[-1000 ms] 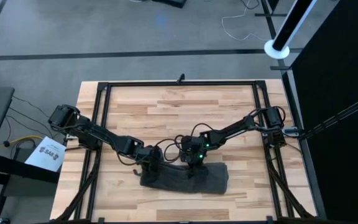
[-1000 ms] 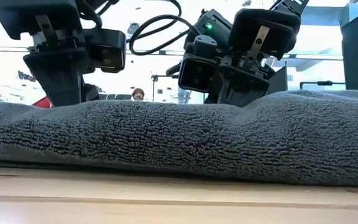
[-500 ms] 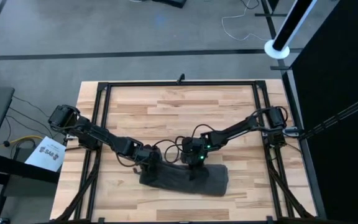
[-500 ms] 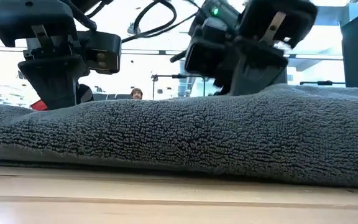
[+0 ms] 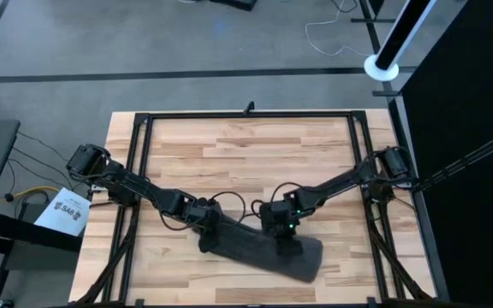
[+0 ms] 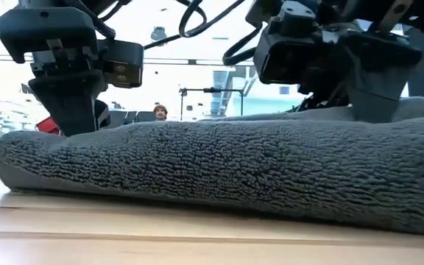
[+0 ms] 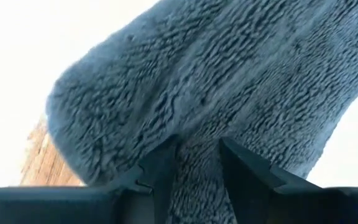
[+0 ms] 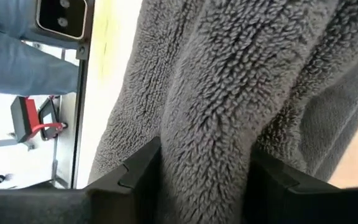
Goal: Roll towel
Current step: Roll the gray towel
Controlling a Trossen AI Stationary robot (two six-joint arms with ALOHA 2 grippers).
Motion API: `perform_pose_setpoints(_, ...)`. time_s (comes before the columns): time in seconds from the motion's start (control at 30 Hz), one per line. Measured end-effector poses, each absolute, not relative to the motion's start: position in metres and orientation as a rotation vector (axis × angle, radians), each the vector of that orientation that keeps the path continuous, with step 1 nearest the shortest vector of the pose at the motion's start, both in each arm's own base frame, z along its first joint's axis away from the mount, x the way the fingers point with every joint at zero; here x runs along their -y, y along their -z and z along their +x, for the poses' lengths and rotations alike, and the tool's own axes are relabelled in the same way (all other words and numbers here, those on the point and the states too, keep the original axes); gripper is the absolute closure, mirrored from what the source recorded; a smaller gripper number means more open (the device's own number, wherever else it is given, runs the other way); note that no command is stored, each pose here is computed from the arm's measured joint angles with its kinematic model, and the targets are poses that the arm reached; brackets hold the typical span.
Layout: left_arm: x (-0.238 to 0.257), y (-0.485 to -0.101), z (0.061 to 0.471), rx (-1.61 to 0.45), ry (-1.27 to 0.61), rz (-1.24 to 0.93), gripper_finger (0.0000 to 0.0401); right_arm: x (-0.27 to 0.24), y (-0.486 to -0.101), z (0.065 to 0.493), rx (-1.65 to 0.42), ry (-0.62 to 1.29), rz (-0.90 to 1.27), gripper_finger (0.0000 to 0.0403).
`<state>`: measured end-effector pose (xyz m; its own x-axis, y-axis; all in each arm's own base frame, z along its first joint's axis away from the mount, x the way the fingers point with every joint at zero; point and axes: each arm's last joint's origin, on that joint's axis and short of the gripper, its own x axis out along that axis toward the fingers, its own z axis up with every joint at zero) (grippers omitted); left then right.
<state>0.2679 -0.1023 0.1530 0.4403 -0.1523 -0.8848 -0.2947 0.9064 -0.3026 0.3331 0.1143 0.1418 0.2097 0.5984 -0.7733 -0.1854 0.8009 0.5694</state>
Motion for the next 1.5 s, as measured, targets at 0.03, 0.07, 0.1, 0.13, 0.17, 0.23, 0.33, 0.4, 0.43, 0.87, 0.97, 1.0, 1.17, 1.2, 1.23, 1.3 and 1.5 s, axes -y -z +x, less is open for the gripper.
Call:
perform_pose_setpoints(0.03,0.103,-0.154,0.269,-1.120,-0.089,-0.451,0.0286,-0.116,-0.142,0.332,-1.254,-0.564,0.396,0.0240)
perform_pose_setpoints(0.07,0.105,-0.158,0.270,-1.110,-0.080,-0.452,0.0289,-0.117,-0.142,0.332,-1.262,-0.559,0.404,0.0241)
perform_pose_setpoints(0.1,0.108,-0.164,0.271,-1.094,-0.065,-0.440,0.0293,-0.118,-0.141,0.331,-1.272,-0.558,0.413,0.0241)
perform_pose_setpoints(0.13,0.112,-0.171,0.273,-1.065,-0.044,-0.420,0.0298,-0.119,-0.141,0.330,-1.282,-0.557,0.420,0.0241)
perform_pose_setpoints(0.17,0.117,-0.181,0.275,-1.021,-0.019,-0.393,0.0304,-0.119,-0.141,0.329,-1.286,-0.558,0.421,0.0241)
perform_pose_setpoints(0.23,0.124,-0.197,0.279,-0.946,0.017,-0.303,0.0316,-0.121,-0.141,0.329,-1.282,-0.556,0.414,0.0241)
perform_pose_setpoints(0.33,0.127,-0.200,0.282,-0.913,0.074,-0.141,0.0326,-0.123,-0.141,0.329,-1.278,-0.556,0.406,0.0241)
perform_pose_setpoints(0.4,0.125,-0.198,0.283,-0.913,0.092,-0.081,0.0323,-0.124,-0.141,0.329,-1.274,-0.555,0.399,0.0241)
perform_pose_setpoints(0.43,0.125,-0.198,0.284,-0.909,0.110,-0.057,0.0318,-0.124,-0.141,0.329,-1.273,-0.556,0.398,0.0241)
perform_pose_setpoints(0.87,0.110,-0.190,0.299,-0.877,0.203,0.177,0.0148,-0.125,-0.141,0.329,-1.264,-0.557,0.394,0.0241)
perform_pose_setpoints(0.97,0.105,-0.177,0.304,-0.921,0.203,0.210,0.0120,-0.125,-0.141,0.330,-1.261,-0.558,0.394,0.0241)
perform_pose_setpoints(1.0,0.104,-0.172,0.306,-0.937,0.201,0.212,0.0113,-0.125,-0.142,0.330,-1.258,-0.559,0.393,0.0241)
perform_pose_setpoints(1.17,0.100,-0.154,0.311,-1.019,0.269,0.134,0.0106,-0.126,-0.142,0.331,-1.253,-0.561,0.393,0.0241)
perform_pose_setpoints(1.2,0.101,-0.153,0.310,-1.028,0.292,0.119,0.0109,-0.126,-0.142,0.330,-1.252,-0.562,0.391,0.0241)
perform_pose_setpoints(1.23,0.103,-0.152,0.309,-1.038,0.310,0.109,0.0114,-0.127,-0.142,0.330,-1.250,-0.563,0.388,0.0241)
perform_pose_setpoints(1.3,0.106,-0.153,0.307,-1.050,0.332,0.089,0.0129,-0.128,-0.142,0.330,-1.248,-0.571,0.379,0.0241)
perform_pose_setpoints(1.5,0.112,-0.165,0.302,-1.117,0.341,0.096,0.0203,-0.129,-0.142,0.330,-1.244,-0.582,0.360,0.0241)
